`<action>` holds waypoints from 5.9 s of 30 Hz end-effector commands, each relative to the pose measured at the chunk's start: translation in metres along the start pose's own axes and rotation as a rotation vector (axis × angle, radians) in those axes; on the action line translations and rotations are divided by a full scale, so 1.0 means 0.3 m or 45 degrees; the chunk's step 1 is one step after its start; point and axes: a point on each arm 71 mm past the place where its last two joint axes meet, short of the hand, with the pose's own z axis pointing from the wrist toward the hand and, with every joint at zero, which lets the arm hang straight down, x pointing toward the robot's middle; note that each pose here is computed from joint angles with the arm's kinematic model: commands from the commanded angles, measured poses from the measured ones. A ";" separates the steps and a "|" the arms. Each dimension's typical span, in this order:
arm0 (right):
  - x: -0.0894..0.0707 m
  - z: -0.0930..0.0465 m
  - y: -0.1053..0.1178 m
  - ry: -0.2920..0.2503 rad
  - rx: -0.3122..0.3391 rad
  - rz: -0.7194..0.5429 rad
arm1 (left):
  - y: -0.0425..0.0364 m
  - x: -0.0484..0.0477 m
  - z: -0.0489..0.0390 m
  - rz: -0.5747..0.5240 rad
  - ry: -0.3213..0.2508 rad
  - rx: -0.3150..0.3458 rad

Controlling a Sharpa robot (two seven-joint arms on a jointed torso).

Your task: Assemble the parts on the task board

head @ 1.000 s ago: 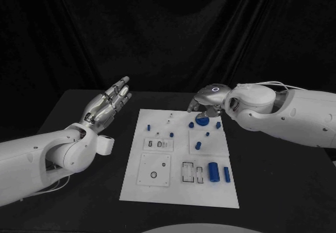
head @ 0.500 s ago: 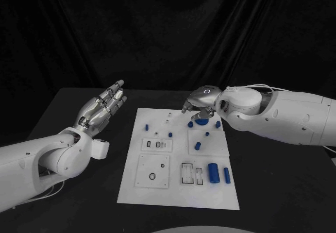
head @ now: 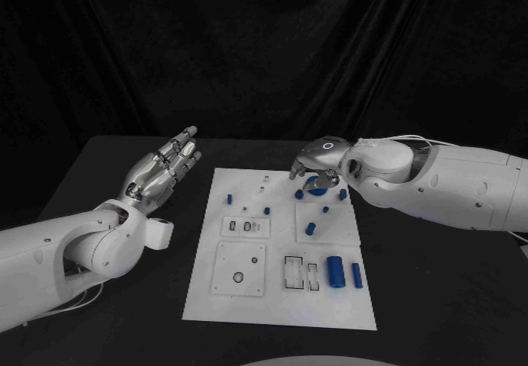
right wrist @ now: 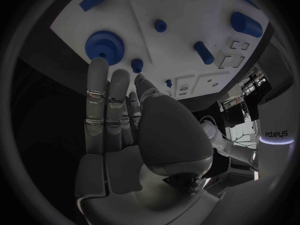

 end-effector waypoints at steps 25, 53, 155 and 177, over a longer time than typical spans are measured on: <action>0.082 0.007 0.003 0.022 -0.019 0.038 | -0.021 0.005 0.015 -0.018 0.035 0.125; 0.127 0.035 0.021 0.033 -0.044 0.049 | -0.012 0.008 0.025 -0.029 0.053 0.104; 0.020 0.228 0.033 -0.024 0.085 0.269 | -0.004 0.000 0.029 -0.039 0.067 0.077; -0.095 0.028 -0.085 -0.299 0.143 0.291 | -0.004 -0.024 0.019 -0.032 0.055 0.067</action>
